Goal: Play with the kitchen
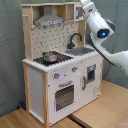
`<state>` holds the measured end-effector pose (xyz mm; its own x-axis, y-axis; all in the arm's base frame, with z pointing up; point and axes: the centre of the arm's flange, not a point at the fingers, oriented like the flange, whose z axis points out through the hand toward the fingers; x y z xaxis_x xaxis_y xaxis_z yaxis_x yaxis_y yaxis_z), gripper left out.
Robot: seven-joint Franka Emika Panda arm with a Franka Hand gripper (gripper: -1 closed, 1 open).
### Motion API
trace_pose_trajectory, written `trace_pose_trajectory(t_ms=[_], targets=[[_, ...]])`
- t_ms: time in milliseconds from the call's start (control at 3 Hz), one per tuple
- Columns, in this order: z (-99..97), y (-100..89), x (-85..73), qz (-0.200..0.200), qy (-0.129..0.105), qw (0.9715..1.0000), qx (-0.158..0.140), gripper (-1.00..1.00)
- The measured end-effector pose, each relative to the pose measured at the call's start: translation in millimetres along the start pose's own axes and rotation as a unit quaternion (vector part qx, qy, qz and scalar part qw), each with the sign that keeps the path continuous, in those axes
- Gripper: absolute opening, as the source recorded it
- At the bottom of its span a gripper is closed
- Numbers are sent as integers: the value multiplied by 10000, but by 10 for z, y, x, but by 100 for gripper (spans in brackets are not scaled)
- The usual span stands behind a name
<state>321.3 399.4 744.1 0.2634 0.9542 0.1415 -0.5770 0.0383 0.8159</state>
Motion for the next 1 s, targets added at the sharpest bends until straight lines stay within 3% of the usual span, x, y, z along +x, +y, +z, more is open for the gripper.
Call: trace_pose_trajectory(t_ms=[333,1000], targets=[[71,39,28,265,-282,9992,134,100],[106,79,179,767,-836,9927,402,100]])
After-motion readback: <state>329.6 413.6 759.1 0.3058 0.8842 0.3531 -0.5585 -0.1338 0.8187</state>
